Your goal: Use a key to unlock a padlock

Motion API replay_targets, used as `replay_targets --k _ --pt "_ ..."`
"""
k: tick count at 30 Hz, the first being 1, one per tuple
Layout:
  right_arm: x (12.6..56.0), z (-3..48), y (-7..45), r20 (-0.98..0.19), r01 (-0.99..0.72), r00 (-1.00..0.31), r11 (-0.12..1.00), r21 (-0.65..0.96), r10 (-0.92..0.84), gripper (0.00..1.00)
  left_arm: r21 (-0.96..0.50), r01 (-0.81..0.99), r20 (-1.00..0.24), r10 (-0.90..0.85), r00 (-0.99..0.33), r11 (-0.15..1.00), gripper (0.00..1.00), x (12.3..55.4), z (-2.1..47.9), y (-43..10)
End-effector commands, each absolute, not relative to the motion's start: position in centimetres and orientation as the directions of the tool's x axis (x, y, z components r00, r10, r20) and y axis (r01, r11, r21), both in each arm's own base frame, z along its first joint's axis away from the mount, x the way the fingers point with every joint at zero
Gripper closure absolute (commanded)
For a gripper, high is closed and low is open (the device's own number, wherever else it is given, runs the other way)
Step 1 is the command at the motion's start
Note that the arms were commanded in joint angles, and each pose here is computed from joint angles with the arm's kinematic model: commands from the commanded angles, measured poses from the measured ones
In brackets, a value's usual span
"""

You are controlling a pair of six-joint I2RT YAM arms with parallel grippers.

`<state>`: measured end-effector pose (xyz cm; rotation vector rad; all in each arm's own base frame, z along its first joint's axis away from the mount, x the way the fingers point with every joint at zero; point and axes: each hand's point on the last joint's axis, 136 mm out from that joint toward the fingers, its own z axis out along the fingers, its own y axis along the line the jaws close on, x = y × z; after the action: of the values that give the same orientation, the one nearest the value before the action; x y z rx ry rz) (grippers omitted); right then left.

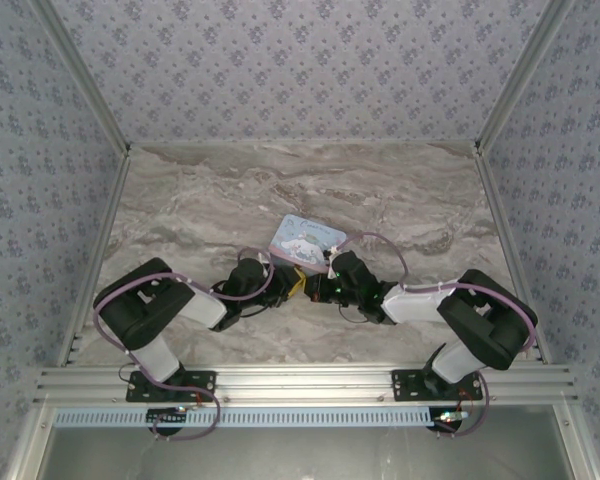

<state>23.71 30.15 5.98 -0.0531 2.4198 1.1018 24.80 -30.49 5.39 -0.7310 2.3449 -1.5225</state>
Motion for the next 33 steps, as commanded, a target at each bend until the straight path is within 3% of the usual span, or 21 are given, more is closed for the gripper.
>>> replay_targets --k 1,6,17,24,33 --pt "24.0 6.9 29.9 -0.462 -0.248 -0.871 0.663 0.707 0.167 0.98 -0.907 -0.250 0.028 -0.544 -0.839 0.339 1.00 25.2 6.2 -30.6" --pt "23.9 7.7 29.7 -0.499 -0.294 -0.854 0.659 0.693 0.144 0.83 -0.906 -0.248 0.024 -0.544 -0.839 0.343 1.00 25.3 6.2 -30.6" --pt "24.0 7.6 28.1 -0.534 -0.305 -0.836 0.706 0.640 0.123 0.70 -0.904 -0.250 0.020 -0.549 -0.835 0.348 1.00 25.4 6.2 -30.5" --pt "23.9 9.4 23.8 -0.690 -0.407 -0.719 0.854 0.324 -0.081 0.55 -0.891 -0.272 0.027 -0.553 -0.833 0.365 1.00 25.3 6.4 -30.4" --pt "23.7 15.3 21.7 -0.862 -0.562 -0.411 0.827 -0.016 -0.297 0.44 -0.871 -0.306 0.046 -0.556 -0.830 0.384 1.00 25.2 7.0 -30.1"
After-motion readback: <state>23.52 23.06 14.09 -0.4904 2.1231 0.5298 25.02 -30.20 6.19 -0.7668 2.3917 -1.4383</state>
